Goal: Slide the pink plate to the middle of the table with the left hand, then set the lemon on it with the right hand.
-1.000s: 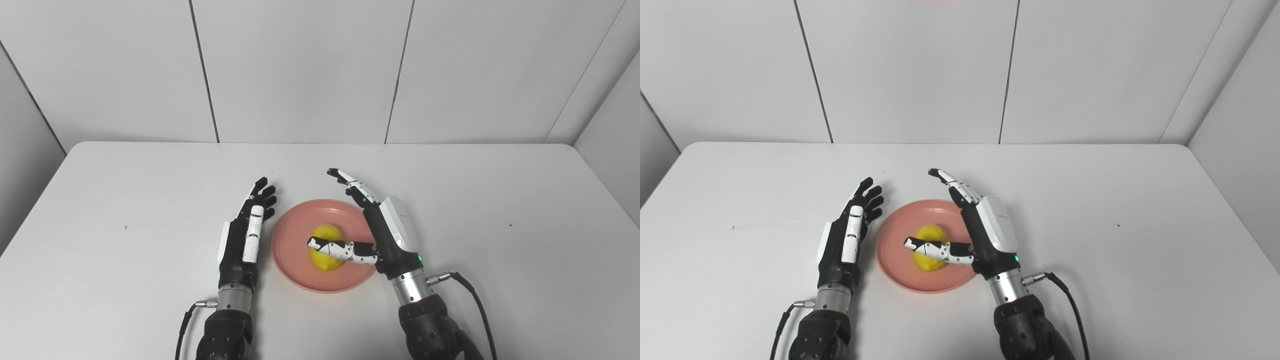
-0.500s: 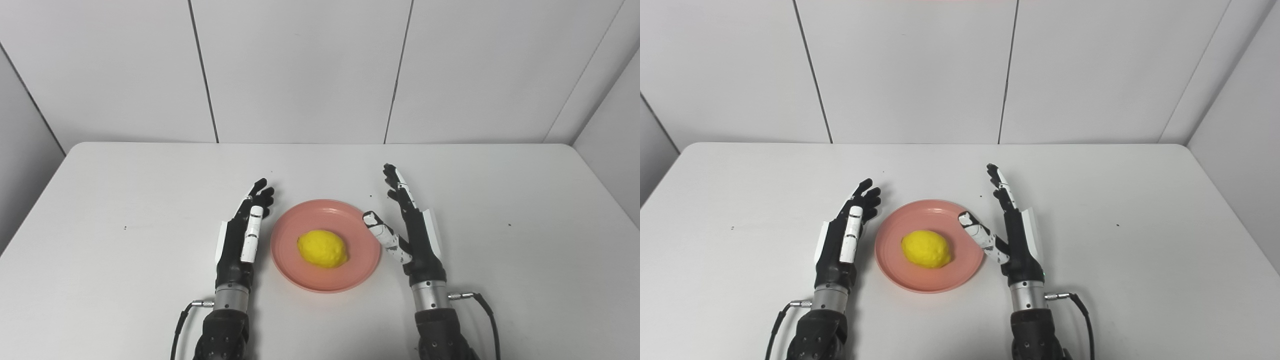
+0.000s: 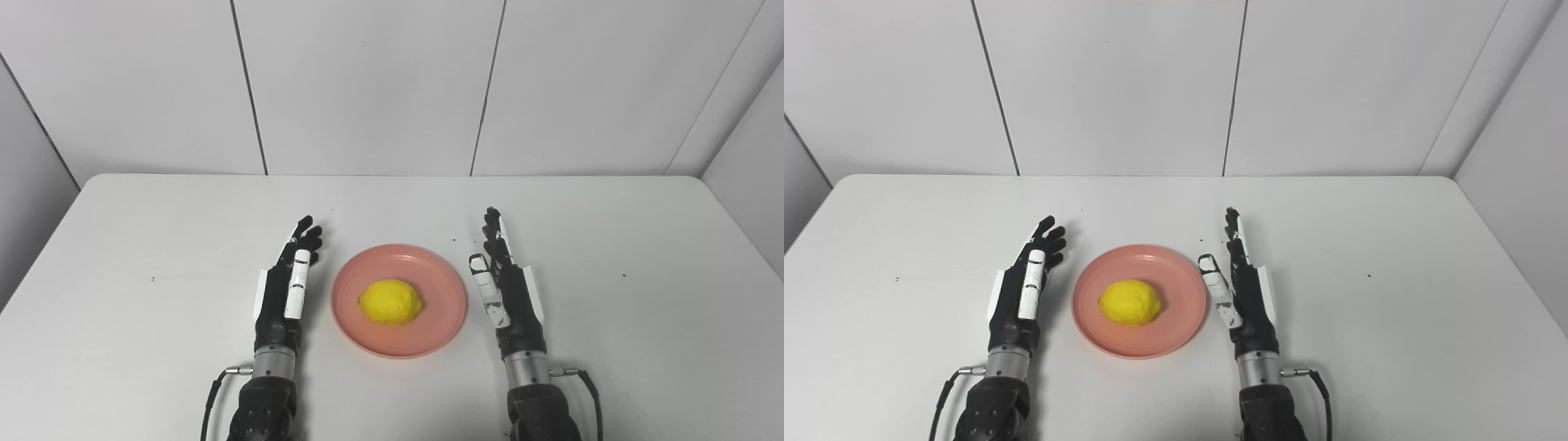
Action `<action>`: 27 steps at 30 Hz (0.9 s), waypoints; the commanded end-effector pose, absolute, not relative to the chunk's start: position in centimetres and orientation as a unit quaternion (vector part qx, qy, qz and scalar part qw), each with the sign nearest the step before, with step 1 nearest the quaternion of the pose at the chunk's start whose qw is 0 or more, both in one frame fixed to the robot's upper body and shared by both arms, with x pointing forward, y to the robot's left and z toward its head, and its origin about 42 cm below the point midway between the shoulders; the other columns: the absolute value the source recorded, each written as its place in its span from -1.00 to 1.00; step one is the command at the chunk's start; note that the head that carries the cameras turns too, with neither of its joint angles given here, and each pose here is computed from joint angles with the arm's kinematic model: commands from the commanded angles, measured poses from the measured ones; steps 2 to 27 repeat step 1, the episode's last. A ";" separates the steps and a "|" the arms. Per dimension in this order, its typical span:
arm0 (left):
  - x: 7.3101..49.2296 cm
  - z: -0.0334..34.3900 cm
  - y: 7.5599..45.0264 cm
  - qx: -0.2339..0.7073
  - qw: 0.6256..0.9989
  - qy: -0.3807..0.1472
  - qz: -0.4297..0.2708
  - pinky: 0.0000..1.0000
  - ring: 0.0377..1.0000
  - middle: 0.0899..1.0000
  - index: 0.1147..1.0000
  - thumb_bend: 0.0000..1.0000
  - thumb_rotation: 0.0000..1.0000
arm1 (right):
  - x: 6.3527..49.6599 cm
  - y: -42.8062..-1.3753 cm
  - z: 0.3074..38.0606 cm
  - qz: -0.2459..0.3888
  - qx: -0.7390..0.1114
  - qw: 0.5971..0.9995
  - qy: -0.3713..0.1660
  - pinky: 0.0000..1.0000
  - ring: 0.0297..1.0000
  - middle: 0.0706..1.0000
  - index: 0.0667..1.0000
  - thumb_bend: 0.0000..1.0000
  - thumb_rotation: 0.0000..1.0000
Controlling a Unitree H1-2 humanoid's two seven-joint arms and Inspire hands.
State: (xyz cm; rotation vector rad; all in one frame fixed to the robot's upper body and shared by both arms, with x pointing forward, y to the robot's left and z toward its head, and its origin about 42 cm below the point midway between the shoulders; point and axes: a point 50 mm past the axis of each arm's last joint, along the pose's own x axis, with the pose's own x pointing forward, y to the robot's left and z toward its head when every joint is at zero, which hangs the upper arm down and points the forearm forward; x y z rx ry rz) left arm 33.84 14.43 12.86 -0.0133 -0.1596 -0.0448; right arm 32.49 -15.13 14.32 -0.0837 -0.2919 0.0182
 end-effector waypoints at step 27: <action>34.3 13.9 14.5 0.001 0.995 -0.098 -0.029 0.79 0.78 0.77 0.74 -0.08 1.00 | 32.8 -14.7 15.6 0.015 -0.021 0.986 -0.163 1.00 1.00 1.00 1.00 0.37 0.99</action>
